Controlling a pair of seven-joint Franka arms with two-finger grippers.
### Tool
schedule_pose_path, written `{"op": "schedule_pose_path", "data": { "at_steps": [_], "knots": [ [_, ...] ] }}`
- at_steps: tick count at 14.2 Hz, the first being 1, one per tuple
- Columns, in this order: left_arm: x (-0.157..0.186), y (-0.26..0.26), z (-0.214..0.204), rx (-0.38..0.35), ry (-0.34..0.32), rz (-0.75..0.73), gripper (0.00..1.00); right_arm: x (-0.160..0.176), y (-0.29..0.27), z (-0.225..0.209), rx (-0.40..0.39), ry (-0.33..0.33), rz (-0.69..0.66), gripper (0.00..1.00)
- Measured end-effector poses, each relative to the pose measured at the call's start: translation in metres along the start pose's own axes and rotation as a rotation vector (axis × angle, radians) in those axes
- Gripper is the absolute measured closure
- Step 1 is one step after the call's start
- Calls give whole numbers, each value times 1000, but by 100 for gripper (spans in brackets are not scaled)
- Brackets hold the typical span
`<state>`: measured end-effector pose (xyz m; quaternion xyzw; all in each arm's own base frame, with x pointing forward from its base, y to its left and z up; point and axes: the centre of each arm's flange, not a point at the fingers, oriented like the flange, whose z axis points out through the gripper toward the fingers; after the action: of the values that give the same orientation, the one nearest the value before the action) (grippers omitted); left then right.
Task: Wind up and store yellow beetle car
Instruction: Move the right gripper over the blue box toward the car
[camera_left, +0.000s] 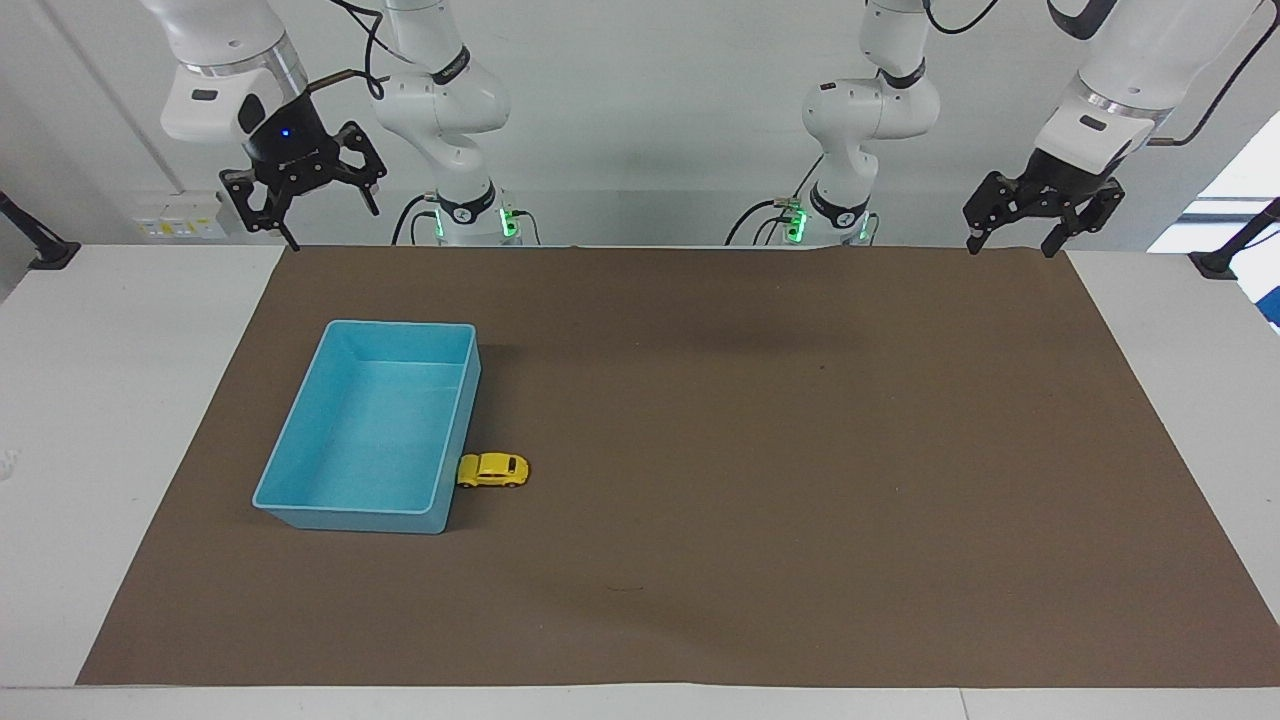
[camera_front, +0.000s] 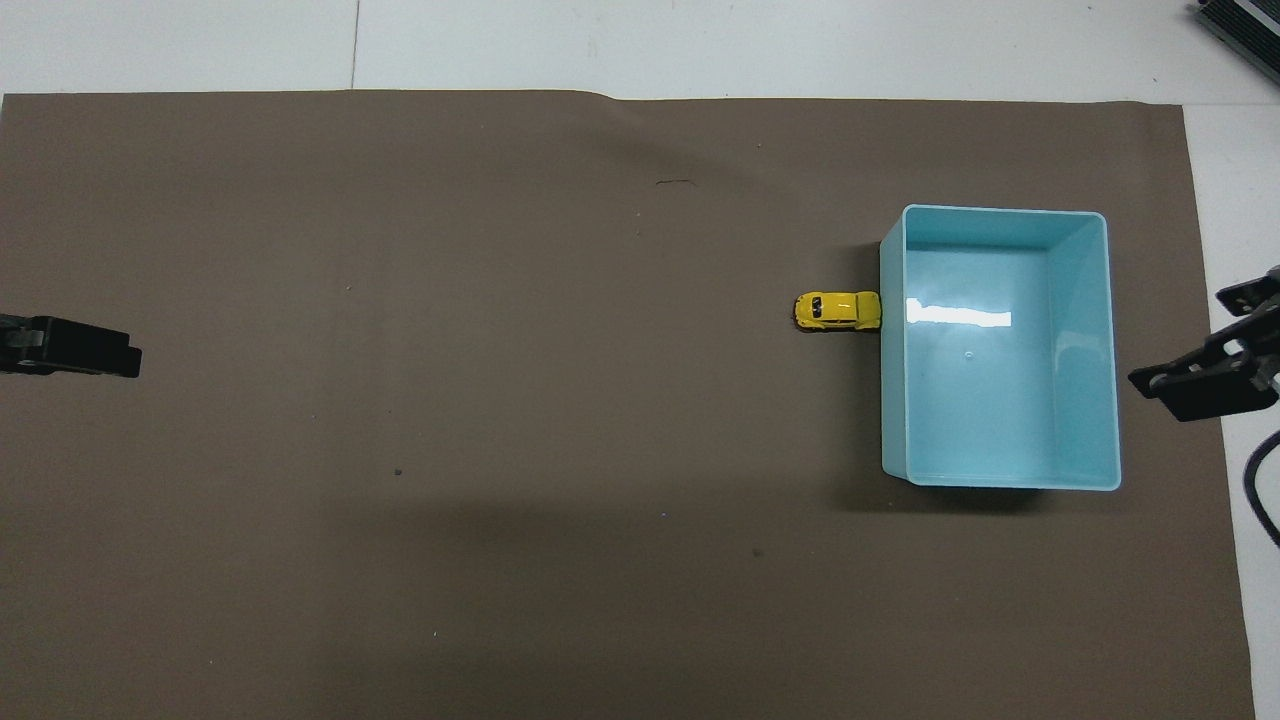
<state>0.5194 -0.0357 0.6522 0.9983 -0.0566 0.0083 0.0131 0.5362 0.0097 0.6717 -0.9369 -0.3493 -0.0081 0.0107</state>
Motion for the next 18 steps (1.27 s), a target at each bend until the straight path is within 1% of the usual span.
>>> {"op": "schedule_pose_path", "data": {
  "at_steps": [2, 8, 10, 15, 18],
  "knots": [
    [-1, 0, -1, 0, 2, 3, 0, 4, -2, 7, 0, 1, -93, 0],
    [-1, 1, -2, 0, 2, 11, 0, 28, -25, 22, 0, 1, -271, 0],
    [-1, 2, -2, 0, 2, 15, 0, 33, -26, 31, -1, 2, -349, 0],
    [-2, 2, -1, 0, -2, 56, 0, 51, -13, 66, 5, -2, -501, 0],
    [-2, 1, -1, 0, -2, 55, 0, 74, -18, 91, 17, -7, -579, 0]
  ]
}}
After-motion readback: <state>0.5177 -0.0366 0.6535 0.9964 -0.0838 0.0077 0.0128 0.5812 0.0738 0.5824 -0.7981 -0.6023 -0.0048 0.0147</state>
